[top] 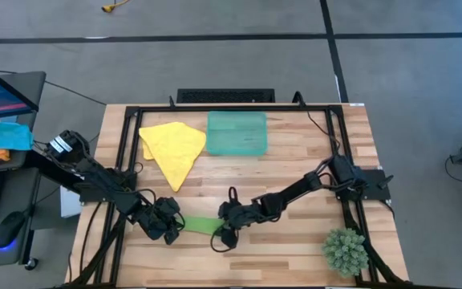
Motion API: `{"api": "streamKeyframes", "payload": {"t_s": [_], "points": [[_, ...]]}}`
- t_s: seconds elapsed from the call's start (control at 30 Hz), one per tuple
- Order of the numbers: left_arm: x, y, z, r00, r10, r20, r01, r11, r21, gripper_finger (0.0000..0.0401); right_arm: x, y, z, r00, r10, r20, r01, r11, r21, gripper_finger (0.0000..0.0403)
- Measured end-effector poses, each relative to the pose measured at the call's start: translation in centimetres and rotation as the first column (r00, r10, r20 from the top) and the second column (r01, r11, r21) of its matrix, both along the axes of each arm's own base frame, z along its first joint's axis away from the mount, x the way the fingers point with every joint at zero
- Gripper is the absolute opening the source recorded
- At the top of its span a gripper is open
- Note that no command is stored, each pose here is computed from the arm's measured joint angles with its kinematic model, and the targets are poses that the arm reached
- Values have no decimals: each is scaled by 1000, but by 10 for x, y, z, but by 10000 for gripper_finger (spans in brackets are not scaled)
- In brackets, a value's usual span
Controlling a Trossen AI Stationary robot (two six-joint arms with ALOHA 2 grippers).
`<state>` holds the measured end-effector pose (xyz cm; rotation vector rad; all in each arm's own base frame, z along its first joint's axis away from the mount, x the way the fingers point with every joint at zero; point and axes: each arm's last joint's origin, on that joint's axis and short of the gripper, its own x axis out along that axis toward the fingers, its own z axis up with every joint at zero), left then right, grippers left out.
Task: Roll microfiber towels into tight, uniform cylinder then place into a basket
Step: Put the rolled green microfiber towel into the green bin
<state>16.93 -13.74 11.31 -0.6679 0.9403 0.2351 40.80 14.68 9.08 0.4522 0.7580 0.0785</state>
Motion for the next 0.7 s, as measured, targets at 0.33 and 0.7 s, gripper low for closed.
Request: {"api": "streamKeyframes", "payload": {"t_s": [0.33, 0.7], "points": [[0, 1, 0, 1000, 12, 11, -12, 1000, 13, 25, 4, 0, 3, 997, 55, -61, -57, 998, -25, 177], [2, 5, 0, 997, 4, 74, -15, 988, 155, 25, 6, -11, 7, 992, 99, -84, -101, 995, -11, 29]]}}
